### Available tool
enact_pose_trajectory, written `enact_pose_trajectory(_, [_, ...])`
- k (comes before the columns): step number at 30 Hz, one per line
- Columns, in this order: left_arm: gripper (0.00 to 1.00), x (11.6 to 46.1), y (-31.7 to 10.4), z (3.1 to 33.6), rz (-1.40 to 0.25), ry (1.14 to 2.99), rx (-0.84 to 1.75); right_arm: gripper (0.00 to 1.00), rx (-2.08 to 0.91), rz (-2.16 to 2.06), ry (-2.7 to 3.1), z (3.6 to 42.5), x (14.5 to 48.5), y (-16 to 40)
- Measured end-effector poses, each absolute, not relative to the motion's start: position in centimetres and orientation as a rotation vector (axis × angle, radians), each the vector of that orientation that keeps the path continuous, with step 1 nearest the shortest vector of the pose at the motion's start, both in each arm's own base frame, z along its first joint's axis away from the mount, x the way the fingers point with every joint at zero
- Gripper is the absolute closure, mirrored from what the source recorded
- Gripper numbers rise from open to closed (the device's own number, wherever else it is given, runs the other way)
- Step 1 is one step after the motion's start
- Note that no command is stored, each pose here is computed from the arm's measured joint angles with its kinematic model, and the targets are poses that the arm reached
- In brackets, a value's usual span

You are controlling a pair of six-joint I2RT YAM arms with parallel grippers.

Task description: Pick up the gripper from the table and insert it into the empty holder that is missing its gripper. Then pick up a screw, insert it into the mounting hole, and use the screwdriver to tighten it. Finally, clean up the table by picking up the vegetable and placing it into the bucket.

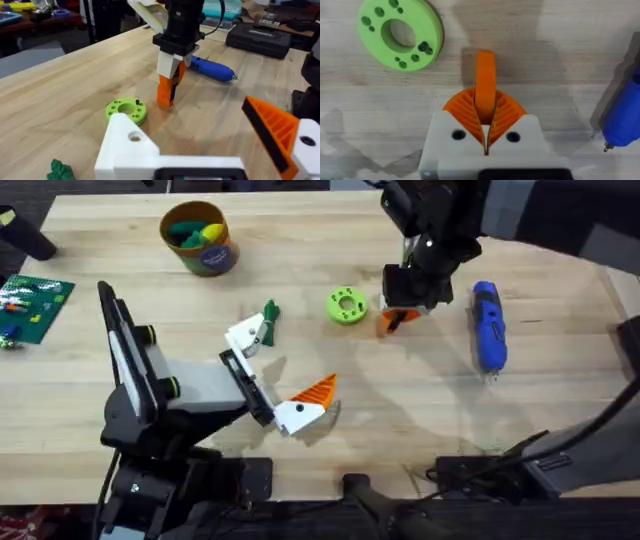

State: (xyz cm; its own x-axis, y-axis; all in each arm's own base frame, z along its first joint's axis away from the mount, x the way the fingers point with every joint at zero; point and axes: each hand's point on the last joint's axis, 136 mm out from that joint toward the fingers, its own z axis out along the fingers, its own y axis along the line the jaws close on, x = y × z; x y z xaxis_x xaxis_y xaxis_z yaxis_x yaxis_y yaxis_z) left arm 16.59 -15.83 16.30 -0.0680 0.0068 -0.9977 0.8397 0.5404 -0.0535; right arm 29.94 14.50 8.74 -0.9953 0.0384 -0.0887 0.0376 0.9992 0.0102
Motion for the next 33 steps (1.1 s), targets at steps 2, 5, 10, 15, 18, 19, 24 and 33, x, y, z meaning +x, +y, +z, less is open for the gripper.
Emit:
enact_pose_trajectory(2, [0.013,16.6,-15.8,16.3,-0.808,1.491,0.764,0.976,0.058,0.013,3.052,8.7,29.9,14.5])
enact_pose_trajectory(5, [0.013,16.6,-15.8,16.3,-0.808,1.491,0.764,0.976,0.058,0.013,3.053,8.7,29.9,14.5])
enact_pose_trajectory(10, [0.013,16.6,-15.8,16.3,-0.808,1.491,0.764,0.977,0.059,0.013,3.053,8.7,29.9,14.5])
enact_pose_trajectory(15, [0.014,16.6,-15.8,16.3,-0.808,1.490,0.764,0.977,0.058,0.013,3.052,8.7,29.9,14.5])
enact_pose_trajectory(18, [0.015,16.6,-15.8,16.3,-0.808,1.490,0.764,0.978,0.058,0.014,3.052,8.7,30.0,14.5])
enact_pose_trajectory(19, [0.015,16.6,-15.8,16.3,-0.808,1.491,0.764,0.978,0.059,0.014,3.052,8.7,30.0,14.5])
enact_pose_trajectory(24, [0.013,16.6,-15.8,16.3,-0.808,1.490,0.765,0.978,0.058,0.012,3.053,8.7,29.9,14.5])
enact_pose_trajectory(33, [0.013,16.6,-15.8,16.3,-0.808,1.491,0.764,0.978,0.051,0.027,3.034,11.6,28.6,13.8])
